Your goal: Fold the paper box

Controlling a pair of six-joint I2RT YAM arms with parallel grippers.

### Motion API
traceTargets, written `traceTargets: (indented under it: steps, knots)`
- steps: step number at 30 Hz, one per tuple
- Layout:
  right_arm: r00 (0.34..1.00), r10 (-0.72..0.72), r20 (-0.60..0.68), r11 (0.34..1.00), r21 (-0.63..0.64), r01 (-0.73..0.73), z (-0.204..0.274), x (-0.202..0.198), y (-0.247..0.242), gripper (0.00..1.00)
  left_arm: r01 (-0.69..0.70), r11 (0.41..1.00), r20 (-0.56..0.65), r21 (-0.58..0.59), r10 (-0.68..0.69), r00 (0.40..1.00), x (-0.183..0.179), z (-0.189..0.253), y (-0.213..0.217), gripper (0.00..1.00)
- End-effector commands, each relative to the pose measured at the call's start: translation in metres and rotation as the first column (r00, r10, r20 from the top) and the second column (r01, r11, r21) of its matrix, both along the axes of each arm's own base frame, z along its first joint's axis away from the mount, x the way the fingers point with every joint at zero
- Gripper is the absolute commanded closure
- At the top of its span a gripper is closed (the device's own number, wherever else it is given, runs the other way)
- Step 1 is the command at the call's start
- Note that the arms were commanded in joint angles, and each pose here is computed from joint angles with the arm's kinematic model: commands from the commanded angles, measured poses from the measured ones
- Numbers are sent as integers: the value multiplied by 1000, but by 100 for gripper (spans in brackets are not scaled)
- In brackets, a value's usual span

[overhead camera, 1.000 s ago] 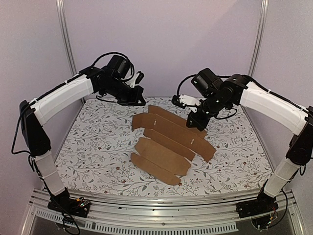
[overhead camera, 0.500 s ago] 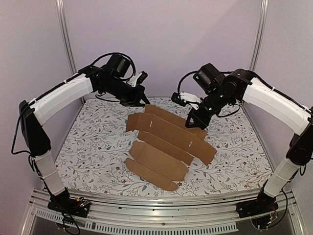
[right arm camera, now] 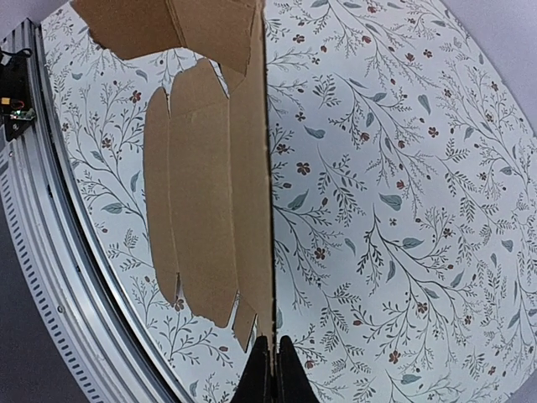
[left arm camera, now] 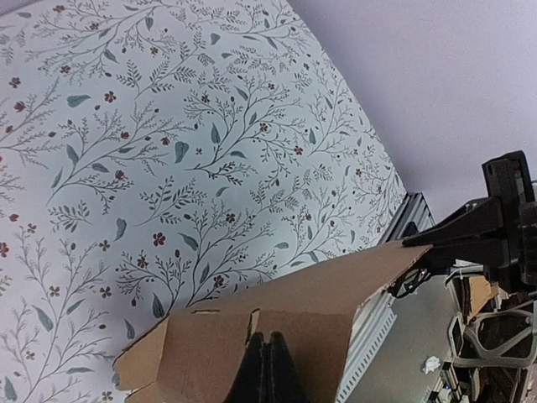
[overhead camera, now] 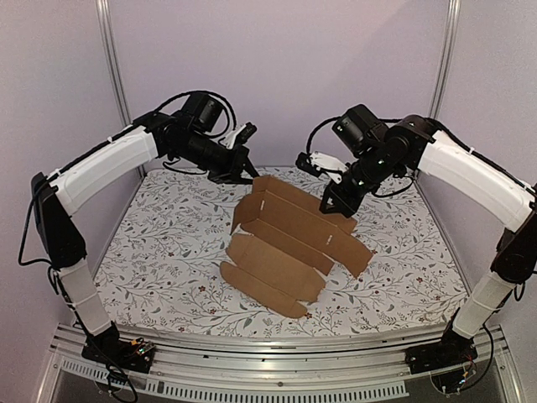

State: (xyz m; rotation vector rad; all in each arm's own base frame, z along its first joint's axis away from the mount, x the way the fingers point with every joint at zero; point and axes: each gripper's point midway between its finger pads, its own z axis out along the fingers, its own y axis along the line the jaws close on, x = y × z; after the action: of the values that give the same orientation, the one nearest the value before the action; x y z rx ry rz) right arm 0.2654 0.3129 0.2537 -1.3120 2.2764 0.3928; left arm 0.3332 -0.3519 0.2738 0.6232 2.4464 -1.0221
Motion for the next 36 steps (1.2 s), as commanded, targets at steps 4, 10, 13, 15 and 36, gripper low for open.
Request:
traceTargets:
  steps: [4, 10, 13, 15, 36]
  knots:
    - [998, -41, 37, 999, 12, 41, 12, 10, 3, 100, 41, 999, -2, -19, -41, 999, -20, 13, -2, 100]
    - [999, -40, 36, 999, 22, 39, 15, 9, 4, 100, 65, 998, -8, -27, -65, 998, -24, 12, -12, 100]
    - [999, -37, 33, 999, 29, 36, 16, 8, 4, 100, 72, 997, -9, -41, -72, 997, -25, 14, -16, 100]
    - [999, -41, 33, 999, 30, 40, 17, 8, 4, 100, 81, 995, -10, -54, -82, 997, -26, 17, -21, 100]
    - [999, -42, 26, 997, 70, 40, 25, 0, 2, 100, 63, 996, 16, -60, -62, 998, -9, 12, -38, 100]
